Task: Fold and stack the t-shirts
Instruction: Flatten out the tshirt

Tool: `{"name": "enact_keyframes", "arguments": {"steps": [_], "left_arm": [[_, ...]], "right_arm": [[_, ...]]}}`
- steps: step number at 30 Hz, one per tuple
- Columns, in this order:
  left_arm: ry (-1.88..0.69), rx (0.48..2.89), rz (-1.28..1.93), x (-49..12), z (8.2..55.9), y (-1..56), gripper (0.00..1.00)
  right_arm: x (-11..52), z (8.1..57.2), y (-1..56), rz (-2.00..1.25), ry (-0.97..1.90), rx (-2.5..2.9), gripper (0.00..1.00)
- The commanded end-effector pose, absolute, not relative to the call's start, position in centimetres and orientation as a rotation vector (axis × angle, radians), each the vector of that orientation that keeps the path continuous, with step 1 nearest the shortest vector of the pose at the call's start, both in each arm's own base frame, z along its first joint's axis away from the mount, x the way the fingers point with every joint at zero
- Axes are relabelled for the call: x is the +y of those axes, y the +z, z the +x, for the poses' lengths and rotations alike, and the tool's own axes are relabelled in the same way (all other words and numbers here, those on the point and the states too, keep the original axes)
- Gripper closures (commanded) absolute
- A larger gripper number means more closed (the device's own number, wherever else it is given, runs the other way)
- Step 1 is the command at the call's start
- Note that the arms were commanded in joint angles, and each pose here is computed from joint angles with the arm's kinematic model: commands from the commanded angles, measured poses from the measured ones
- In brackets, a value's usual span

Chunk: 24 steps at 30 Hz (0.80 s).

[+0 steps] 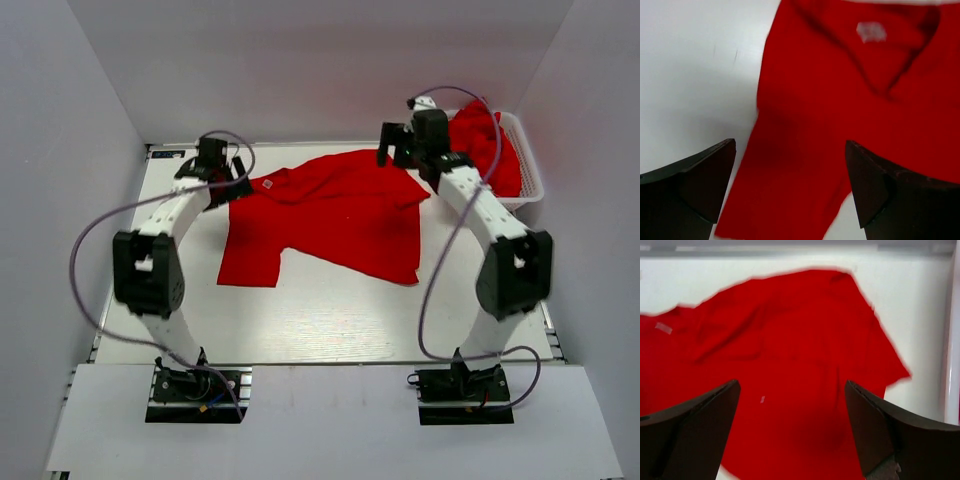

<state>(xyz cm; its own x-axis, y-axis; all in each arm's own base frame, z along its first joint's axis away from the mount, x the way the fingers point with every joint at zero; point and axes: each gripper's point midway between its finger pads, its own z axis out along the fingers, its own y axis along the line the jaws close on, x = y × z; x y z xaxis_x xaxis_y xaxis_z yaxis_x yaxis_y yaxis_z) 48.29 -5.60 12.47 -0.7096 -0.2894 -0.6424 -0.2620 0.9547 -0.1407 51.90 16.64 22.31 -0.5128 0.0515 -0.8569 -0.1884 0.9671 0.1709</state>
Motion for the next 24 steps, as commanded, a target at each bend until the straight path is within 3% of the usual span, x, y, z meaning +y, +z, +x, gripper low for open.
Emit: {"name": "enact_keyframes", "arguments": {"steps": [1,2,4,5,10,16,21,24], "left_arm": [[-0.189,2.409,-0.527,-6.4,41.4,13.5,0.0],[-0.185,2.472,-0.548,-6.3,38.5,10.8,0.0],[-0.169,2.463,-0.594,-5.7,35.8,11.1,0.0],[-0.137,2.5,-0.625,-5.2,33.7,9.3,0.0],[-0.117,2.522,-0.652,-4.4,29.3,7.0,0.0],[-0.067,2.577,-0.678,-3.8,26.6,4.4,0.0],[-0.06,2.562,-0.679,-3.8,27.8,3.0,0.0],[-0.05,2.571,-0.692,-3.6,28.2,2.0,0.05]], "right_arm": [[16.3,46.0,21.2,-0.038,0.376,2.163,0.1],[15.6,43.5,17.0,-0.01,0.368,2.267,0.1],[15.1,41.1,19.0,0.062,0.409,2.226,0.1],[14.3,38.9,15.6,0.09,0.386,2.305,0.1],[12.8,34.5,16.0,0.201,0.421,2.256,0.1],[11.1,31.6,14.0,0.241,0.373,2.282,0.1],[11.6,31.0,13.7,0.235,0.41,2.3,0.1],[11.5,30.7,13.5,0.238,0.408,2.304,0.1]]}}
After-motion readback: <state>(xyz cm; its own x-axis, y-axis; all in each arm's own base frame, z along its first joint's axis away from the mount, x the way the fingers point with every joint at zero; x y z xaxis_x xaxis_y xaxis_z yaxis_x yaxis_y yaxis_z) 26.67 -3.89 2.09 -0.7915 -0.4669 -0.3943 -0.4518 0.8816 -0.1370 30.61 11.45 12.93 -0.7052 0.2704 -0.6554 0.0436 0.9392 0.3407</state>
